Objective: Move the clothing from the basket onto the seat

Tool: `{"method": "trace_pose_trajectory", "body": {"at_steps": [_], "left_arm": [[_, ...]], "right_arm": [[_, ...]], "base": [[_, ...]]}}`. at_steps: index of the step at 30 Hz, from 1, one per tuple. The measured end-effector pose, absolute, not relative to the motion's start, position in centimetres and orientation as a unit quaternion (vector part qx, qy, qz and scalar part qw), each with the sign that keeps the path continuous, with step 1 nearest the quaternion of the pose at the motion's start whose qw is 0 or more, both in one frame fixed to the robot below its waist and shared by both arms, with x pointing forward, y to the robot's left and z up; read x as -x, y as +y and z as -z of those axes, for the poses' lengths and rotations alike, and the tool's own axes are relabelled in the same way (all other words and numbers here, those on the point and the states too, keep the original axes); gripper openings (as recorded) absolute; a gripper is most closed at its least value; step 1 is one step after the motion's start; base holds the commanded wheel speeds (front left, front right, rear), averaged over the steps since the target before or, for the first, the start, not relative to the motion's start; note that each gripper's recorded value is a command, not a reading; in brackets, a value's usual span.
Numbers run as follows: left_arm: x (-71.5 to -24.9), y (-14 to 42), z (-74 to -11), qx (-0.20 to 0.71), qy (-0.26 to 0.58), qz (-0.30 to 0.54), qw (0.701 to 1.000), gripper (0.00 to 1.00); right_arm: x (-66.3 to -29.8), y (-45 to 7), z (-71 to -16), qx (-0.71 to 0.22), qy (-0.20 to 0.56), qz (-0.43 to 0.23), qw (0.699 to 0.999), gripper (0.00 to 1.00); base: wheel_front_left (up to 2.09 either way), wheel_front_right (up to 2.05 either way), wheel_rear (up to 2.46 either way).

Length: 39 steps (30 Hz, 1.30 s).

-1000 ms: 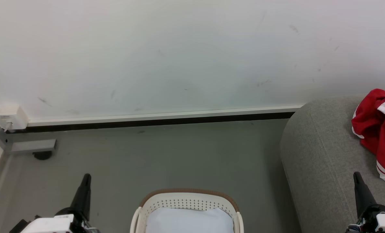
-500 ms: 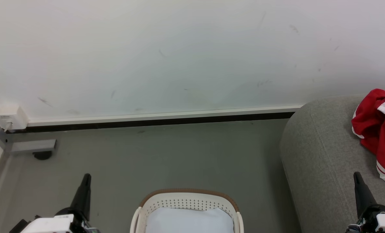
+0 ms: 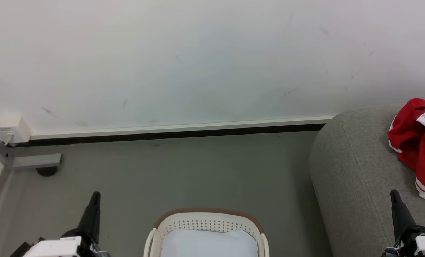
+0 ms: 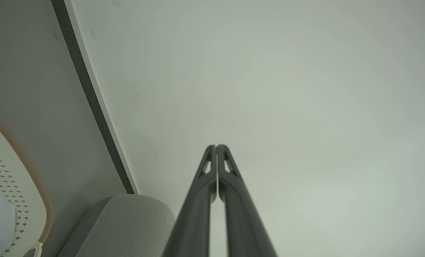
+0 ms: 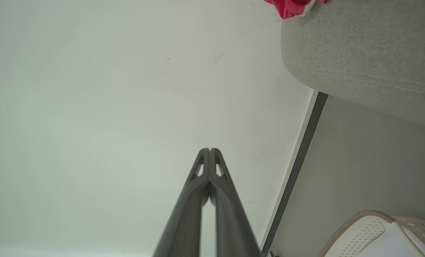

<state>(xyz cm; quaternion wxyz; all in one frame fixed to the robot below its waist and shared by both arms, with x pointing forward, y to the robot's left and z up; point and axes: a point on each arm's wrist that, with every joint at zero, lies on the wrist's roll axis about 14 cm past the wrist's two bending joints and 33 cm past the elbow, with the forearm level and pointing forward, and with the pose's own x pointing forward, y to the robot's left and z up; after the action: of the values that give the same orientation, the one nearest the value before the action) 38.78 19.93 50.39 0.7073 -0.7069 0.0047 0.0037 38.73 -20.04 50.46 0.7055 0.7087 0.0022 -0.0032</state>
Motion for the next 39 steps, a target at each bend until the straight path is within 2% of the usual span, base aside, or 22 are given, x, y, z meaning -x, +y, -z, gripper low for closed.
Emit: {"method": "trace_pose_trajectory", "body": {"at_steps": [39], "left_arm": [[-38.78, 19.93, -50.4, 0.707, 0.005, -0.004, 0.707, 0.0]], "right_arm": [[-38.73, -19.99, -50.45, -0.709, 0.003, 0.002, 0.705, 0.0]], "base": [[0.0, 0.0, 0.0]]}}
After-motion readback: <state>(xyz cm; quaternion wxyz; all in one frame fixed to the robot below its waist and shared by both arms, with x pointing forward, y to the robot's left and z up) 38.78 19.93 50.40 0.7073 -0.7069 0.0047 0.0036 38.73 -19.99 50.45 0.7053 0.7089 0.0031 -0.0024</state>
